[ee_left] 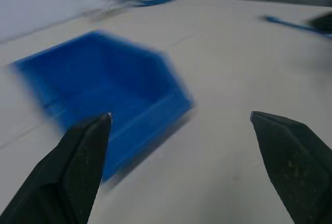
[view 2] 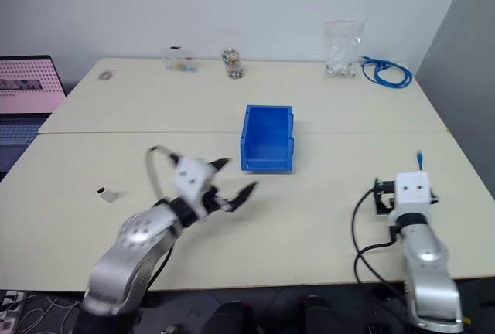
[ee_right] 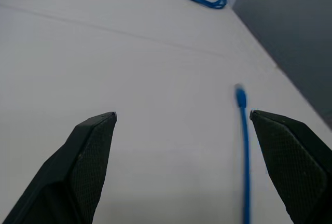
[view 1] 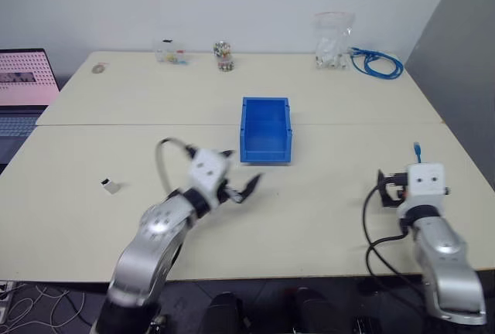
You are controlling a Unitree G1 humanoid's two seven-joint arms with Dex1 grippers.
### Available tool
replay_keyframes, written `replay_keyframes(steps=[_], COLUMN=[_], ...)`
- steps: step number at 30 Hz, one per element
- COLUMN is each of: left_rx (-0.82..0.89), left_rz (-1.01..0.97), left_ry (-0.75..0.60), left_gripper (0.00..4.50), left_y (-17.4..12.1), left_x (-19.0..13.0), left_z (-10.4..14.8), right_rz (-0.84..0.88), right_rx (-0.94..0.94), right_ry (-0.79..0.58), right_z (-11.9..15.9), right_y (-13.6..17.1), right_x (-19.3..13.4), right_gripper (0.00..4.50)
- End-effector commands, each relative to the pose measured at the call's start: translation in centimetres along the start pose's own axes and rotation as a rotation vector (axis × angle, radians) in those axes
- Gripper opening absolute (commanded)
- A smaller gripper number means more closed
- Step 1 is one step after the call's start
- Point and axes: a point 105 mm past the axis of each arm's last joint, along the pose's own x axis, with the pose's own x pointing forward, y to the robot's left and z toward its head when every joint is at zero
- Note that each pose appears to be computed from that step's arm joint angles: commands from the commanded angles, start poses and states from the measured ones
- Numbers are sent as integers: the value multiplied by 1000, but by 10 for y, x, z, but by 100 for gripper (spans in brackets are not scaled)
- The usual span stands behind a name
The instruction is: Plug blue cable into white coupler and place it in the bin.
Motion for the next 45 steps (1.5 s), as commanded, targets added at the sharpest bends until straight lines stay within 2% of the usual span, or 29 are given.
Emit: replay_keyframes(steps=[1, 3, 6, 12, 16, 24, 31, 35, 37, 45], left_rx=[68, 116, 90, 137, 144, 139, 116, 63, 69, 73], left_rz=[-298, -417, -451, -516, -523, -490, -450, -440, -439, -430], left_ry=[-40, -59, -83, -94, -109, -90, -86, -103, -99, -85], left_gripper=[450, 450, 450, 450, 450, 450, 450, 450, 450, 450], left_y=[-23, -30, -30, -39, -42, -33, -23, -20, -19, -16], left_x=[31, 56, 88, 112, 117, 111, 105, 104, 103, 100], left_z=[10, 14, 19, 20, 21, 14, 15, 24, 25, 24], right_rz=[-42, -3, 59, 166, 164, 153, 137, 110, 108, 163], right_rx=[60, 112, 202, 277, 284, 305, 414, 517, 532, 508], right_ry=[75, 128, 205, 222, 257, 265, 316, 348, 357, 363], right_z=[-7, -14, -26, -24, -33, -33, -43, -50, -52, -52], right_y=[-38, -51, -60, -63, -65, -54, -45, -44, -43, -28], right_x=[11, 22, 33, 51, 60, 79, 88, 91, 92, 94], right_gripper=[438, 438, 438, 438, 438, 438, 438, 362, 308, 124])
